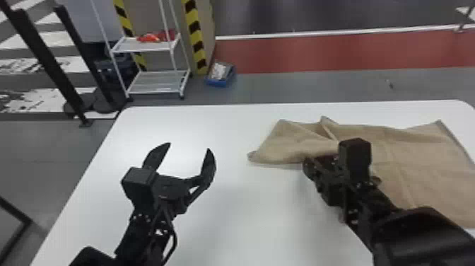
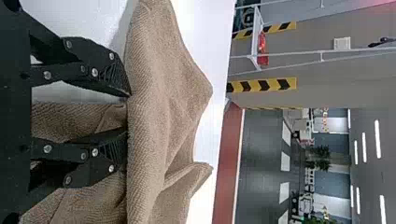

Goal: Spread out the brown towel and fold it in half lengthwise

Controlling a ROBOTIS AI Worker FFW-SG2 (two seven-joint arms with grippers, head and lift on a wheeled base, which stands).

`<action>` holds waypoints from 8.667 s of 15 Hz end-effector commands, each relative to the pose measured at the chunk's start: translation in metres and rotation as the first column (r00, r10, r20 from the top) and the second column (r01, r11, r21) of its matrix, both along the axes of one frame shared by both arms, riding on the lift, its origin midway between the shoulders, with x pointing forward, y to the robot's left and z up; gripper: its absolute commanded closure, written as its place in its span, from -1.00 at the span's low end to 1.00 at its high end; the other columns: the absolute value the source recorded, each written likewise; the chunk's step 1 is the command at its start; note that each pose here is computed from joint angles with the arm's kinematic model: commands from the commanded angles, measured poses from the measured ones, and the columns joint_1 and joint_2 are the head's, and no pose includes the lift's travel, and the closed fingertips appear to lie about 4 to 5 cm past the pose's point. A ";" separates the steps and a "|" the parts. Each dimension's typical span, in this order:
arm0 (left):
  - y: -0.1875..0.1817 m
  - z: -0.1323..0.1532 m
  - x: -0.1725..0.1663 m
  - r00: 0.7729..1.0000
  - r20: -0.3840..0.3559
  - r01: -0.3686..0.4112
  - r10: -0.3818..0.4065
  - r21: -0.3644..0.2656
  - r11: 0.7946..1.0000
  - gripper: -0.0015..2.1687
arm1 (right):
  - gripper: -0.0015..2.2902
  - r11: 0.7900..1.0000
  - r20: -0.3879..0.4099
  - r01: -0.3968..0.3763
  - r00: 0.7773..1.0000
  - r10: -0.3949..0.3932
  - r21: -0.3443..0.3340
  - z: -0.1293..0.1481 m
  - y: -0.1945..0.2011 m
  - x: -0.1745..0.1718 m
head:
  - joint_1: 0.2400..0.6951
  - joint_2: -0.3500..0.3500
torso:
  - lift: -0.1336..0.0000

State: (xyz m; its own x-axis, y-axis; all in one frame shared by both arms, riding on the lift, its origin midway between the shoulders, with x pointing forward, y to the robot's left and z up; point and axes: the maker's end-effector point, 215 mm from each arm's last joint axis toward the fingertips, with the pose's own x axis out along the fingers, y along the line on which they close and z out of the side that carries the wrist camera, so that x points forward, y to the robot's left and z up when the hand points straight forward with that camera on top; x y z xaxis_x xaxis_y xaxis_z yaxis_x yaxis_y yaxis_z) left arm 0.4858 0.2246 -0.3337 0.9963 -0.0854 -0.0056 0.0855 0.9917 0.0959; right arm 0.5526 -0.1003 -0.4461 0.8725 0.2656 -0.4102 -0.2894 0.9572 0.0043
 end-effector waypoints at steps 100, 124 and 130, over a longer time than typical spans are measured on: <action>-0.206 -0.132 -0.089 0.858 -0.462 0.212 -0.223 -0.076 0.974 -0.44 | -0.81 0.886 0.237 0.464 0.859 -0.454 0.013 0.055 -0.477 -0.214 | 1.00 -1.00 | -0.92; -0.213 -0.126 -0.086 0.856 -0.466 0.222 -0.224 -0.061 0.973 -0.37 | -0.81 0.888 0.239 0.459 0.860 -0.450 0.020 0.053 -0.476 -0.219 | 1.00 -1.00 | -0.92; -0.213 -0.130 -0.087 0.850 -0.477 0.223 -0.223 -0.056 0.973 -0.35 | -0.81 0.888 0.241 0.459 0.859 -0.452 0.027 0.053 -0.475 -0.220 | 1.00 -1.00 | -0.92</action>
